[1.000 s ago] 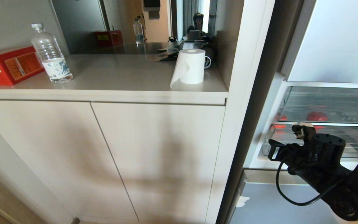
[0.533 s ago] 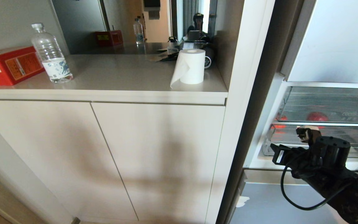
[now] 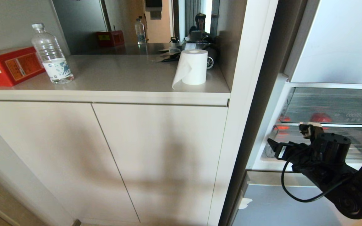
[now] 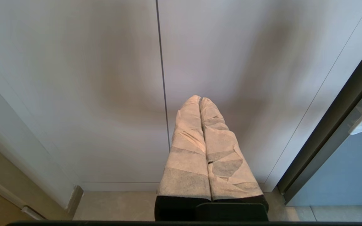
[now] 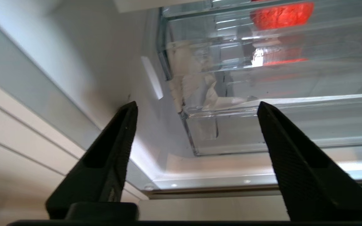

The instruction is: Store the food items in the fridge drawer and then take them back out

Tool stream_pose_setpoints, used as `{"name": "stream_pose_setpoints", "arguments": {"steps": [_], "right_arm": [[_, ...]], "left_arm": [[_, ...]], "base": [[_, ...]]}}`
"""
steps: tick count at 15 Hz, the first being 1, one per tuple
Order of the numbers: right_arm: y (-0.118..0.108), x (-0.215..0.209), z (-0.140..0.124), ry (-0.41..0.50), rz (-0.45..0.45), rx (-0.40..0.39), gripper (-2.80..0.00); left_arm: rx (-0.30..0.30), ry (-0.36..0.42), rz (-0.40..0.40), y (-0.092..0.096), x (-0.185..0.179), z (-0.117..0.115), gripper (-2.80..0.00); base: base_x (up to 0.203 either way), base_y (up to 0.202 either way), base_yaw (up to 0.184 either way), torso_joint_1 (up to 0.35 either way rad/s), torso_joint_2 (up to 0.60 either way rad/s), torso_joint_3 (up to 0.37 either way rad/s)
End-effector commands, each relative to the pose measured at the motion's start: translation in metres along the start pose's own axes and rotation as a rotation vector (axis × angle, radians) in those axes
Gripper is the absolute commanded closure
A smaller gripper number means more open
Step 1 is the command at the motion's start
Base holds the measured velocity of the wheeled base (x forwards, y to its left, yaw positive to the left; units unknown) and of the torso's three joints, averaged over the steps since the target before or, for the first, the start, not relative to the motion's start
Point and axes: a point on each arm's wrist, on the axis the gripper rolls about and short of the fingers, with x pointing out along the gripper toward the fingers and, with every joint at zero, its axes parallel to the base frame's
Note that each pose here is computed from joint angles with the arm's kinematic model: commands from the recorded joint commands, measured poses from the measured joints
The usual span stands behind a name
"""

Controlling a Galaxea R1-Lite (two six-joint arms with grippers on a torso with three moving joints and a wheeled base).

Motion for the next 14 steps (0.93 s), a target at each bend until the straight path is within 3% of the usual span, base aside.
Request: {"name": "stream_pose_setpoints", "arguments": {"steps": [1, 11, 12, 14], "right_arm": [[0.0, 0.004, -0.002, -0.002, 0.0, 0.002, -2.8], [0.003, 0.024, -0.004, -0.025, 0.004, 0.005, -2.8], [0.004, 0.026, -0.005, -0.024, 0.004, 0.006, 0.0], [0.006, 0.026, -0.004, -0.029, 0.011, 0.005, 0.0]], "left_arm": [[0.0, 0.001, 0.0, 0.0, 0.0, 0.0, 0.0], [0.0, 0.001, 0.0, 0.0, 0.0, 0.0, 0.0], [0.0, 0.001, 0.0, 0.0, 0.0, 0.0, 0.0], [0.0, 0.001, 0.0, 0.0, 0.0, 0.0, 0.0]], "base": [[0.0, 0.0, 0.0, 0.0, 0.0, 0.0], [0.0, 0.0, 0.0, 0.0, 0.0, 0.0], [0.0, 0.0, 0.0, 0.0, 0.0, 0.0], [0.0, 0.0, 0.0, 0.0, 0.0, 0.0]]}}
